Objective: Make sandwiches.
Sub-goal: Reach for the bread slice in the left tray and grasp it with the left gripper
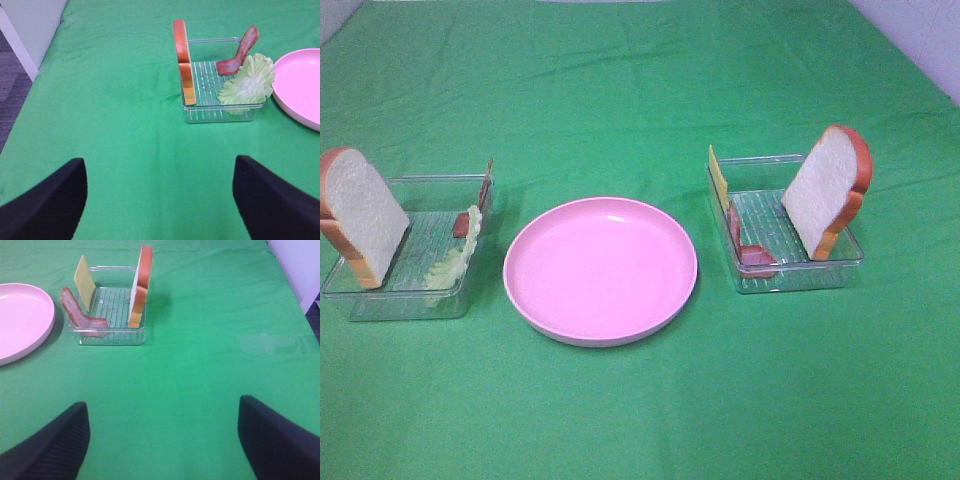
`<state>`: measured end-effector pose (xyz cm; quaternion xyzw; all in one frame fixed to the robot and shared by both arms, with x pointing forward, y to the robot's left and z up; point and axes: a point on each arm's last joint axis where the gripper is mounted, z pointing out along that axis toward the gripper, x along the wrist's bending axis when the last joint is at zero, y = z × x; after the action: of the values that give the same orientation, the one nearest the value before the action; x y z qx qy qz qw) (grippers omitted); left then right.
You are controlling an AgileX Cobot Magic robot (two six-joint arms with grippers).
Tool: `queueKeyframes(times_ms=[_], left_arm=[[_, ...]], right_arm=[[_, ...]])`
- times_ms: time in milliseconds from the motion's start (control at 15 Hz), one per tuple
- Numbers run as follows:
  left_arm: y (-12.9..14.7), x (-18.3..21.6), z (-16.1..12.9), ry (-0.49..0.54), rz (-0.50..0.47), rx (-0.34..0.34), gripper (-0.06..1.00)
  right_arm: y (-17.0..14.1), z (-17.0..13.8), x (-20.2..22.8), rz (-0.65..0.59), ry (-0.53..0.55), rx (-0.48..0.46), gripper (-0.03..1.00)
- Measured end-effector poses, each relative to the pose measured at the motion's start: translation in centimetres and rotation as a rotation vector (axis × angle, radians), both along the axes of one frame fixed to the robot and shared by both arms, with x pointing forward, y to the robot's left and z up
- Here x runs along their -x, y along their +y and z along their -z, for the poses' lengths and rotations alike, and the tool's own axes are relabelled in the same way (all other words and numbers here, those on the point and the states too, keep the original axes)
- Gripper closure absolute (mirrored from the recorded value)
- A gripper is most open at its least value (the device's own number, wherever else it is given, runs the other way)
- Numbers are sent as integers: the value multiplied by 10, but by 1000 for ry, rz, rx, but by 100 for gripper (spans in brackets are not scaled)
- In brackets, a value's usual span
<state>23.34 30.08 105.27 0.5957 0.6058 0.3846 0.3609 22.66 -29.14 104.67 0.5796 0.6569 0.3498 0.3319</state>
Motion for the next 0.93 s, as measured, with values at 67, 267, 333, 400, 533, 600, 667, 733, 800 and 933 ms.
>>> queueKeyframes(times_ms=[67,267,333,400,533,600,667,733,800,933], left_arm=[[0,0,0,0,0,0,18],[-1,2,-9,-22,4,5,18],[-1,-1,-18,-43,4,4,18],[0,-3,-22,-45,4,4,18],[0,-21,-38,10,3,7,18],[1,-34,-45,58,4,11,18],[1,-59,-55,147,12,31,18],[0,-85,-66,217,22,58,18],[0,-94,-68,238,23,63,18],[1,-136,-74,341,25,81,18]], right_arm=[[0,0,0,0,0,0,20],[0,0,0,0,0,0,20],[0,0,0,0,0,0,20],[0,0,0,0,0,0,20],[0,0,0,0,0,0,20],[0,0,0,0,0,0,20],[0,0,0,0,0,0,20],[0,0,0,0,0,0,20],[0,0,0,0,0,0,20],[0,0,0,0,0,0,20]])
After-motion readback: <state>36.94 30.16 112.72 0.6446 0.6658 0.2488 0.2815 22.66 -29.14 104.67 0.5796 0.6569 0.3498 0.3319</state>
